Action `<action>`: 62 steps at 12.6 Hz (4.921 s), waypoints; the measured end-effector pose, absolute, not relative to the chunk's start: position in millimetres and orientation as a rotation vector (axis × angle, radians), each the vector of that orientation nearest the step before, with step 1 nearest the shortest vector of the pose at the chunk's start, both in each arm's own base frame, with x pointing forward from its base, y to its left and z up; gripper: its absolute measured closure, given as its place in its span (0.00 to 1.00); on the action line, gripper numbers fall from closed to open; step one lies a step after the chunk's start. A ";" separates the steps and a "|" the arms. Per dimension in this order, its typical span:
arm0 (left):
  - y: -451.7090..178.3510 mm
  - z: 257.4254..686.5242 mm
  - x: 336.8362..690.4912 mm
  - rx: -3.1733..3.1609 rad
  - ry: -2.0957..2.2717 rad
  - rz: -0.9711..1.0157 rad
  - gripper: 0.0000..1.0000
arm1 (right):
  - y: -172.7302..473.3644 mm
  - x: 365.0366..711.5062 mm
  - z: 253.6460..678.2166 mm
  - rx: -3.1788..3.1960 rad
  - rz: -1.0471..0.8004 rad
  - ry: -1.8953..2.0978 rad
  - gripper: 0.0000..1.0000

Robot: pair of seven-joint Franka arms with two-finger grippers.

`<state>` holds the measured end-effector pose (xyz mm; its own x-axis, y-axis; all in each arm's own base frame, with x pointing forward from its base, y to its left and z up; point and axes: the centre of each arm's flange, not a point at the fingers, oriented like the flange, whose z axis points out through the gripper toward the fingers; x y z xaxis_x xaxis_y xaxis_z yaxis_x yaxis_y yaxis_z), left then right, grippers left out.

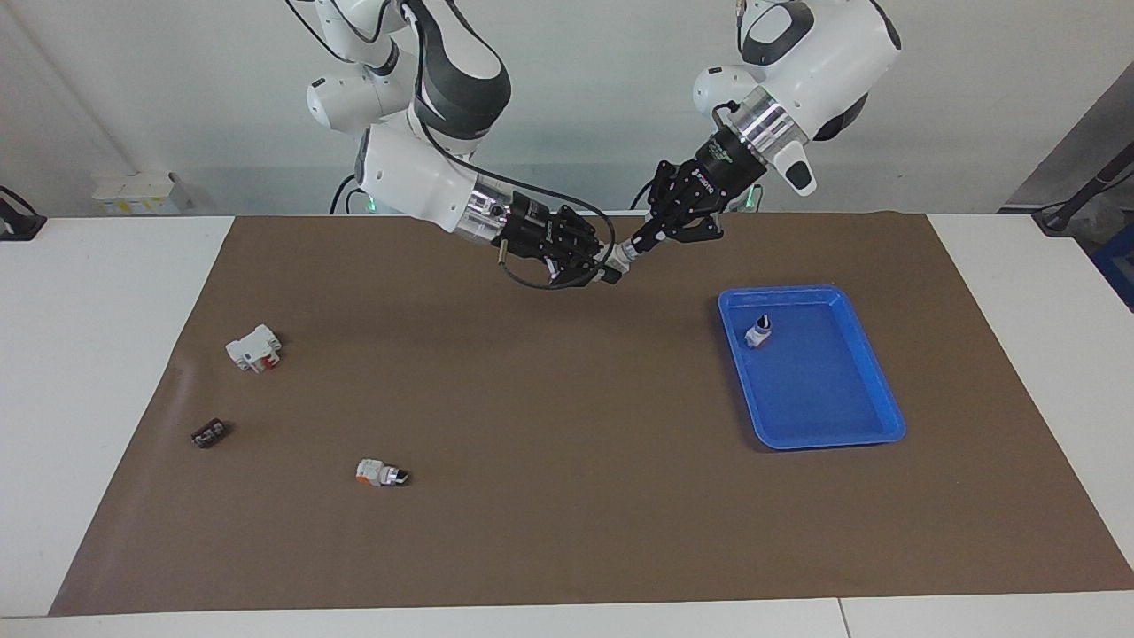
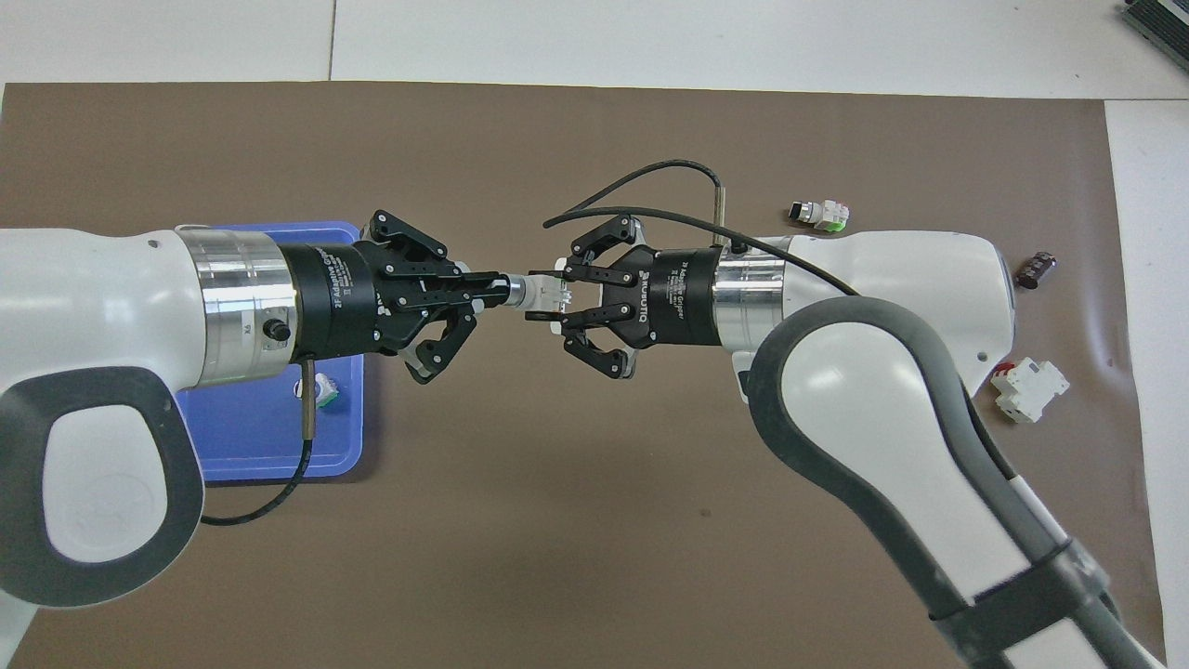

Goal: Turn and place switch with both arms

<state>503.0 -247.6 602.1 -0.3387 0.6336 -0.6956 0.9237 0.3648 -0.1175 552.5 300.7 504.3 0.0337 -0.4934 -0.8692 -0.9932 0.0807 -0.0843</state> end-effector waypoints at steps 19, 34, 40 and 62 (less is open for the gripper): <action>-259.3 597.9 496.8 1.023 2.390 -0.734 0.90 | 310.5 547.9 500.3 -1.660 0.729 1.547 0.55; -182.0 518.8 496.7 1.247 2.477 -0.319 0.90 | 105.4 515.3 611.9 -2.728 0.037 0.810 0.00; -113.1 481.9 474.4 1.670 2.366 -0.037 0.90 | 39.9 531.1 626.8 -3.098 -0.168 0.218 0.00; -15.2 374.7 473.2 1.942 2.334 0.027 0.21 | 20.9 538.8 619.4 -3.125 -0.019 0.232 0.00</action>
<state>473.2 -15.2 374.7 -0.1786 0.9815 -0.0692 0.9796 0.1840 0.0805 538.8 20.9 619.4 0.9890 -0.1475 0.0114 -0.1474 -0.9890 -0.0090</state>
